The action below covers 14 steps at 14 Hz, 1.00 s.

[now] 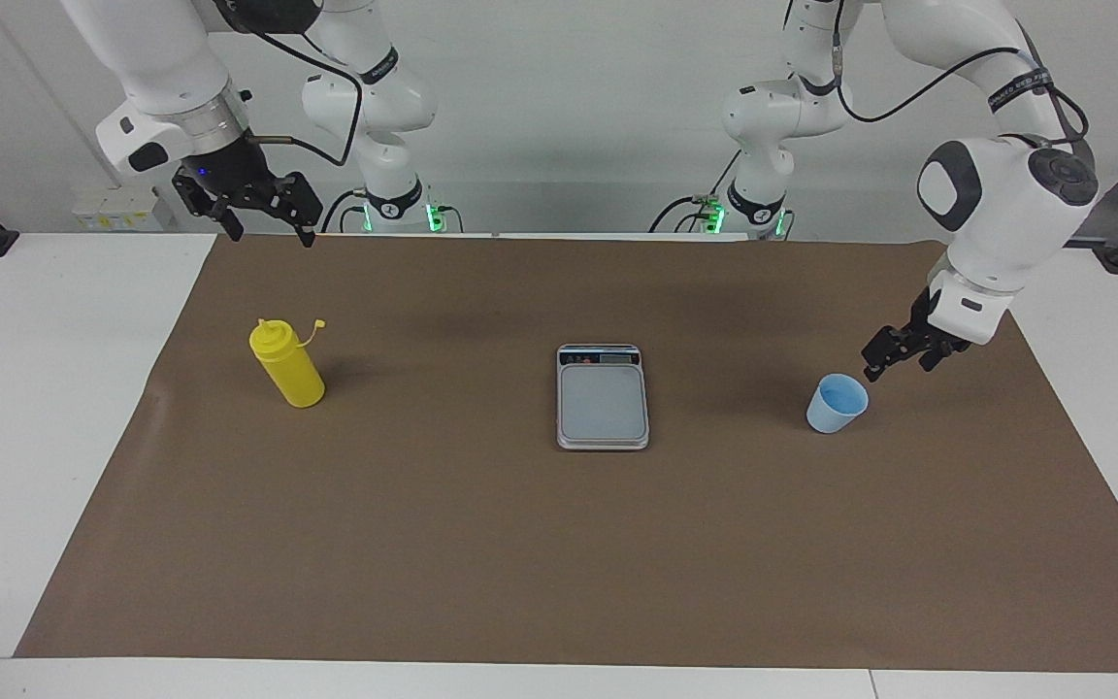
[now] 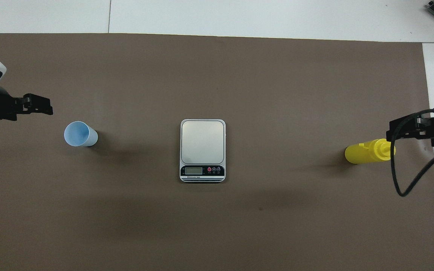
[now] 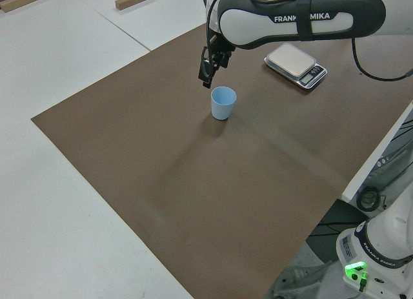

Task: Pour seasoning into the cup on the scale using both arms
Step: 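Grasp the light-blue cup with the left gripper and lift it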

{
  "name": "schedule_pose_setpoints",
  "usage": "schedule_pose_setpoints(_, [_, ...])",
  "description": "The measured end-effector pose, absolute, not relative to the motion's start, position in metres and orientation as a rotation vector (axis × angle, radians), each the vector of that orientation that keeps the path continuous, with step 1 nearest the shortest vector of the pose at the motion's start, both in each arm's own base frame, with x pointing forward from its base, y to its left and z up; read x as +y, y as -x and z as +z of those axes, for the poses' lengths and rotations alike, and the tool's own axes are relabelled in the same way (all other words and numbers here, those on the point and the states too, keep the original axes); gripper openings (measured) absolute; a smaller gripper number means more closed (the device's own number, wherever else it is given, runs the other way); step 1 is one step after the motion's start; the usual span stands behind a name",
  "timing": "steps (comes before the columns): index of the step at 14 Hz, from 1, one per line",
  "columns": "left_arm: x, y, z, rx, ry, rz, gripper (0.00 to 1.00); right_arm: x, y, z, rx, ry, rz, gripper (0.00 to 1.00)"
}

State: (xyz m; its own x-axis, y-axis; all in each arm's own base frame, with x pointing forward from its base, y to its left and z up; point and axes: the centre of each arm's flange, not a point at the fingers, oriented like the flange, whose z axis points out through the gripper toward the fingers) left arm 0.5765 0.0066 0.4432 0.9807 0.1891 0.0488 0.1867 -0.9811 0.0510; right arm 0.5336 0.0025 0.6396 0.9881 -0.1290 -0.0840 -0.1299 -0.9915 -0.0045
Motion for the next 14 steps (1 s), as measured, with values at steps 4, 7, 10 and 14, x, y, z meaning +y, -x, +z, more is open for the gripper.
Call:
schedule_pose_setpoints(4, [0.009,-0.568,0.418,0.381,-3.069,0.110,1.00,0.003,-0.534,0.640,0.203,3.122,0.131,1.00])
schedule_pose_setpoints(7, [0.009,-0.560,0.398,0.403,-3.066,0.126,1.00,0.003,-0.534,0.640,0.203,3.122,0.131,1.00])
schedule_pose_setpoints(10, [0.008,-0.550,0.378,0.406,-3.068,0.111,1.00,0.003,-0.534,0.640,0.203,3.122,0.131,1.00])
schedule_pose_setpoints(14, [0.003,-0.539,0.358,0.396,-3.069,0.130,1.00,0.003,-0.534,0.640,0.203,3.122,0.131,1.00])
